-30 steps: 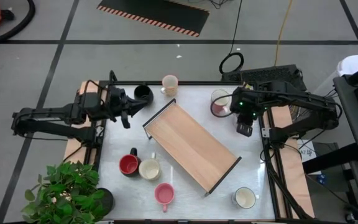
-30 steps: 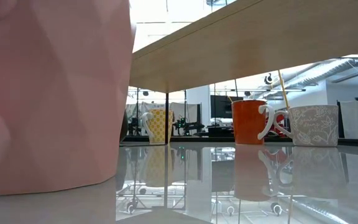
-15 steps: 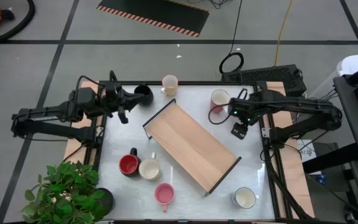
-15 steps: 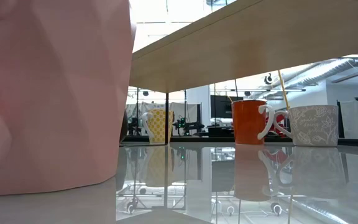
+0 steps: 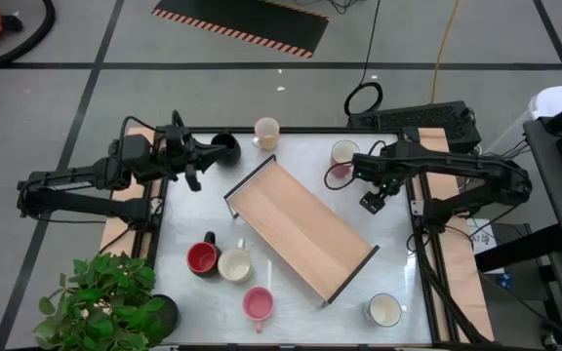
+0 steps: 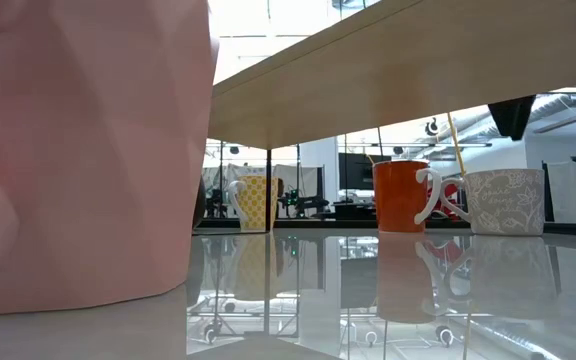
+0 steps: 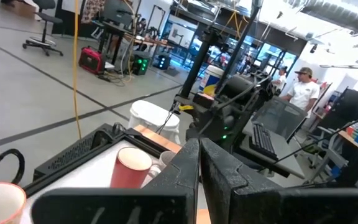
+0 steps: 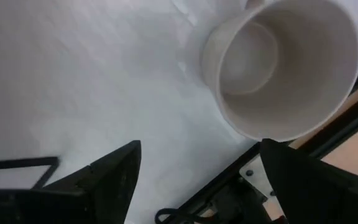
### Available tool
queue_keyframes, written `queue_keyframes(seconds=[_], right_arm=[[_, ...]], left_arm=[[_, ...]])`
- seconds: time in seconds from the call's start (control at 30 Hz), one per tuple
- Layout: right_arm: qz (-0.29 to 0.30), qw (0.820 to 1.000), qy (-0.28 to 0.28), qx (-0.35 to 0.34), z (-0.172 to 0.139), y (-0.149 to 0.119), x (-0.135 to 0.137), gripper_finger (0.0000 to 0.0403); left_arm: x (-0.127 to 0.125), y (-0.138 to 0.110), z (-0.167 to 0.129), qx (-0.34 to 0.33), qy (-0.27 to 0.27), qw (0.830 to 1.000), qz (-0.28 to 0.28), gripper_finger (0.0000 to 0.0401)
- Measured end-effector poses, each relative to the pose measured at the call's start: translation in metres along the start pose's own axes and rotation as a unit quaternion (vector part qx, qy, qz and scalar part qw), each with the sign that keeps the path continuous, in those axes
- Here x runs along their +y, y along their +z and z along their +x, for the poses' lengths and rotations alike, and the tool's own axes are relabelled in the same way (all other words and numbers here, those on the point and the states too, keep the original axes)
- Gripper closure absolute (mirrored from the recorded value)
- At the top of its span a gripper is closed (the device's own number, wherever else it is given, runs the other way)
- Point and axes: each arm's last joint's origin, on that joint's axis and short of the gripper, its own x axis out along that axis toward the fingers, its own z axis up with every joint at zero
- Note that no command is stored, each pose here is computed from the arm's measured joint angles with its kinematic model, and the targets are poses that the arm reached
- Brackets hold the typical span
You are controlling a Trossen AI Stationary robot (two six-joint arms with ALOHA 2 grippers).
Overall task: Place coffee mugs
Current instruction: Put the gray mug on the shelf
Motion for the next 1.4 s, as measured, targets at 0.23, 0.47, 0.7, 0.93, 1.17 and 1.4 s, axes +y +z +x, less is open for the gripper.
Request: queue_keyframes(seconds=[0.23, 0.47, 0.7, 0.93, 1.17, 1.4], right_arm=[[-0.049, 0.998, 0.02, -0.018, 0.021, 0.008, 0.0, 0.0085], [-0.098, 0.994, 0.026, -0.028, 0.038, 0.009, 0.002, 0.0104], [-0.106, 0.994, 0.015, -0.031, 0.05, 0.009, 0.001, 0.015], [-0.12, 0.992, 0.014, -0.034, 0.058, 0.008, 0.001, 0.021], [-0.121, 0.992, 0.016, -0.034, 0.061, 0.008, 0.002, 0.0291], [-0.13, 0.991, 0.029, -0.027, 0.061, 0.007, 0.002, 0.039]], left_arm=[[0.0, -0.001, 0.002, 0.004, 0.001, 1.0, 0.014, 0.0382], [0.0, -0.004, 0.006, 0.015, -0.007, 1.0, 0.011, 0.0382], [0.0, -0.008, 0.012, 0.024, -0.003, 1.0, 0.014, 0.0382], [0.0, -0.01, 0.014, 0.029, -0.001, 0.999, 0.016, 0.0382], [0.0, -0.01, 0.014, 0.029, -0.001, 0.999, 0.018, 0.0382], [0.0, -0.009, 0.013, 0.028, -0.001, 0.999, 0.017, 0.0382]])
